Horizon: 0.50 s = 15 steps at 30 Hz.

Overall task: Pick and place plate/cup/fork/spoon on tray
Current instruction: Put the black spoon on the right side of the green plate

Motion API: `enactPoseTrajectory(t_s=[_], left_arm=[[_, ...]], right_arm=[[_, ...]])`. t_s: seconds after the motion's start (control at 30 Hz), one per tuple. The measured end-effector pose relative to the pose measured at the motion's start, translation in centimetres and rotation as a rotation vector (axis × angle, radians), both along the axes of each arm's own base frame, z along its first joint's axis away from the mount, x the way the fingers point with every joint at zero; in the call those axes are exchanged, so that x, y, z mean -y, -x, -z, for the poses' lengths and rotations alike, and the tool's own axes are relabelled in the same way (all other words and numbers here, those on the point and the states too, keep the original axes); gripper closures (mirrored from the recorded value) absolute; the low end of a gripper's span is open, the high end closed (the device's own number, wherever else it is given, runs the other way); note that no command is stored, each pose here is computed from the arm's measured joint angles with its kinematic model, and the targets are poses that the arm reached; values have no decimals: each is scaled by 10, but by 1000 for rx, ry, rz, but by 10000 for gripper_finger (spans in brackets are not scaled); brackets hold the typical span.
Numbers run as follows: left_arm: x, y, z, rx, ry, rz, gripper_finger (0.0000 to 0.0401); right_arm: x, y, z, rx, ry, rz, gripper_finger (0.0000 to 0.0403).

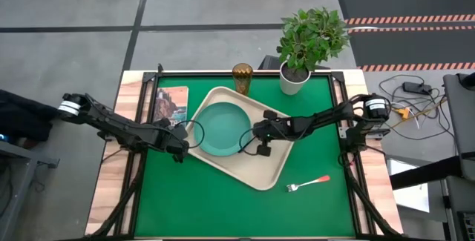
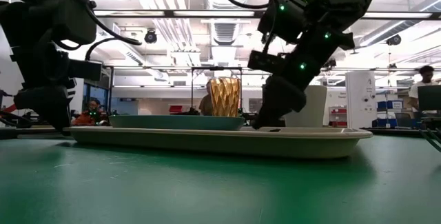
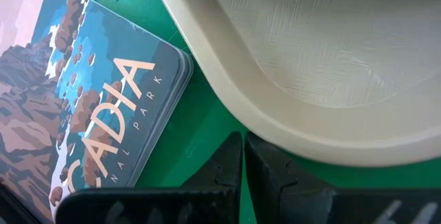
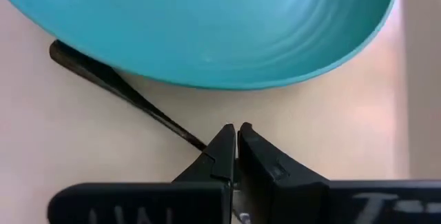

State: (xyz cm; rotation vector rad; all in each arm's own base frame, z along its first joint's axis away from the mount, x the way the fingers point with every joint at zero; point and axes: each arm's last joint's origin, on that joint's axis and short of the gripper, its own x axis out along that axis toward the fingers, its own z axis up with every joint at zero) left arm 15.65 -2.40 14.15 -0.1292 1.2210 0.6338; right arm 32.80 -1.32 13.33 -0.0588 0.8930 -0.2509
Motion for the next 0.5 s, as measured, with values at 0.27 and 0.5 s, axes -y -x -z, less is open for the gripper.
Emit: enactPoseTrajectory(t_s=[0.27,0.5], left_arm=[[0,0,0,0,0,1,400],[0,0,0,0,0,1,400]], right_arm=[[-1,-9,13,62,-45,46,394],[-5,-9,13,43,-108,-60,394]])
